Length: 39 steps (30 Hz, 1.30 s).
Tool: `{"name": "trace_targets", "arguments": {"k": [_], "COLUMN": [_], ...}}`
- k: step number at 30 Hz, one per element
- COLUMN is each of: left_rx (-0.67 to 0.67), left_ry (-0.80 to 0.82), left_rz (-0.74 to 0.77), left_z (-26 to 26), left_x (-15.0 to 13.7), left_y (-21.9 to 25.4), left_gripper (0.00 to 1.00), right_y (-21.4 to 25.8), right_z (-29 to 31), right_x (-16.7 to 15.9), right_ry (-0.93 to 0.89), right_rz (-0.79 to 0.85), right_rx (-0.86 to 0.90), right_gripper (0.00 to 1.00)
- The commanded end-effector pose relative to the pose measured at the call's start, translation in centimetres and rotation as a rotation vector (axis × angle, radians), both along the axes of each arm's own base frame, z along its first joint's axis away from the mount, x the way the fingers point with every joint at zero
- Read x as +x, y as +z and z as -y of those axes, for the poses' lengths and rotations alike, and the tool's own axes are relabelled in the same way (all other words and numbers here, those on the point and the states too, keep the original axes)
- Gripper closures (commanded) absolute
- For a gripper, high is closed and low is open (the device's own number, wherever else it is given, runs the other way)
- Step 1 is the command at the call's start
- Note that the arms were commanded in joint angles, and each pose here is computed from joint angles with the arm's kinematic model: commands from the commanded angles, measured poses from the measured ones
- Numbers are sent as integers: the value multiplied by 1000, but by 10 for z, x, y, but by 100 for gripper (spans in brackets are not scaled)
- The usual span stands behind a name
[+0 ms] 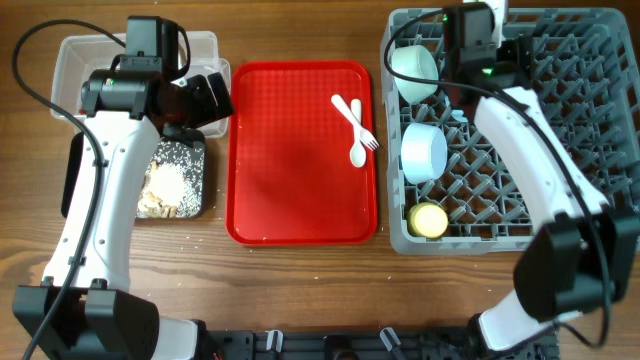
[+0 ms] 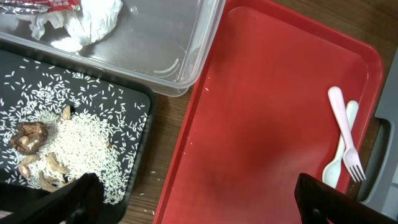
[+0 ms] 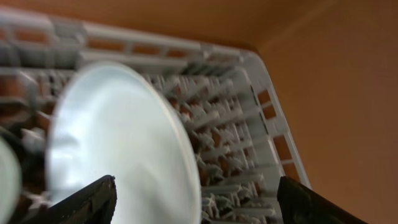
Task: Sort waste into correct bins and load items into the dishwasher rack
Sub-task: 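Stand the light-blue plate upright in the rack's back slots and release, then move the right gripper to the white fork and spoon on the tray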
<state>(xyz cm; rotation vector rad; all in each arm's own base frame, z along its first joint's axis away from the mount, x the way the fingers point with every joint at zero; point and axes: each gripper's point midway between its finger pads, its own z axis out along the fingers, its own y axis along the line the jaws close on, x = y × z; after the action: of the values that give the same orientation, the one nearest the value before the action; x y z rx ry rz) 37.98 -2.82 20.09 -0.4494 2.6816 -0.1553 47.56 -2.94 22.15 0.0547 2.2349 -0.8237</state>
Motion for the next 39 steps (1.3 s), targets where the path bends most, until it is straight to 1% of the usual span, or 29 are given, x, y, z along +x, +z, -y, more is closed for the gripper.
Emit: {"name": "trace_targets", "arguments": {"k": [1,2,4,6,8,9,10,11,12,16,19,22,25,27,30,34,35,36,37,39], "left_rx": [1,1,1,1,1,1,1,1,1,1,1,1,1,1,1,1,1,1,1,1], "left_ry": [21,21,21,21,21,21,21,21,21,21,21,21,21,21,21,21,21,21,21,21], "left_rz": [31,31,31,31,31,31,31,31,31,31,31,31,31,31,31,31,31,31,31,31], "left_z": [-4,-4,-4,-4,-4,-4,-4,-4,-4,-4,-4,-4,-4,-4,-4,-4,-4,-4,-4,-4], "left_x": [2,2,2,2,2,2,2,2,2,2,2,2,2,2,2,2,2,2,2,2], "left_y": [10,10,10,10,10,10,10,10,10,10,10,10,10,10,10,10,10,10,10,10], "left_gripper": [0,0,0,0,0,0,0,0,0,0,0,0,0,0,0,0,0,0,0,0], "right_y": [45,46,49,54,53,49,43,37,31,19,11,-19,-57,-81,-97,-108,-111,-116,-122,-136], "right_z": [-56,-71,-116,-155,-184,-192,-200,-206,-214,-237,-252,-258,-255,-255,-261,-270,-272,-273,-272,-265], "right_x": [-4,-6,-15,-26,-33,-34,-36,-38,-40,-53,-68,-82,-88,-88,-81,-63,-59,-55,-52,-45], "right_ry": [276,348,554,702,748,748,751,747,746,712,719,684,625,598,596,588,594,592,566,490], "right_rz": [102,91,59,37,9,-8,-29,-47,-64,-104,-168,-321,-461,-522,-532,-481,-469,-462,-456,-443], "right_rx": [268,329,503,701,895,914,908,893,877,800,768,750,729,721,725,751,753,752,751,738], "right_gripper": [4,4,4,8,14,14,13,4,0,0,0,0,0,0,0,0,3,9,11,14]}}
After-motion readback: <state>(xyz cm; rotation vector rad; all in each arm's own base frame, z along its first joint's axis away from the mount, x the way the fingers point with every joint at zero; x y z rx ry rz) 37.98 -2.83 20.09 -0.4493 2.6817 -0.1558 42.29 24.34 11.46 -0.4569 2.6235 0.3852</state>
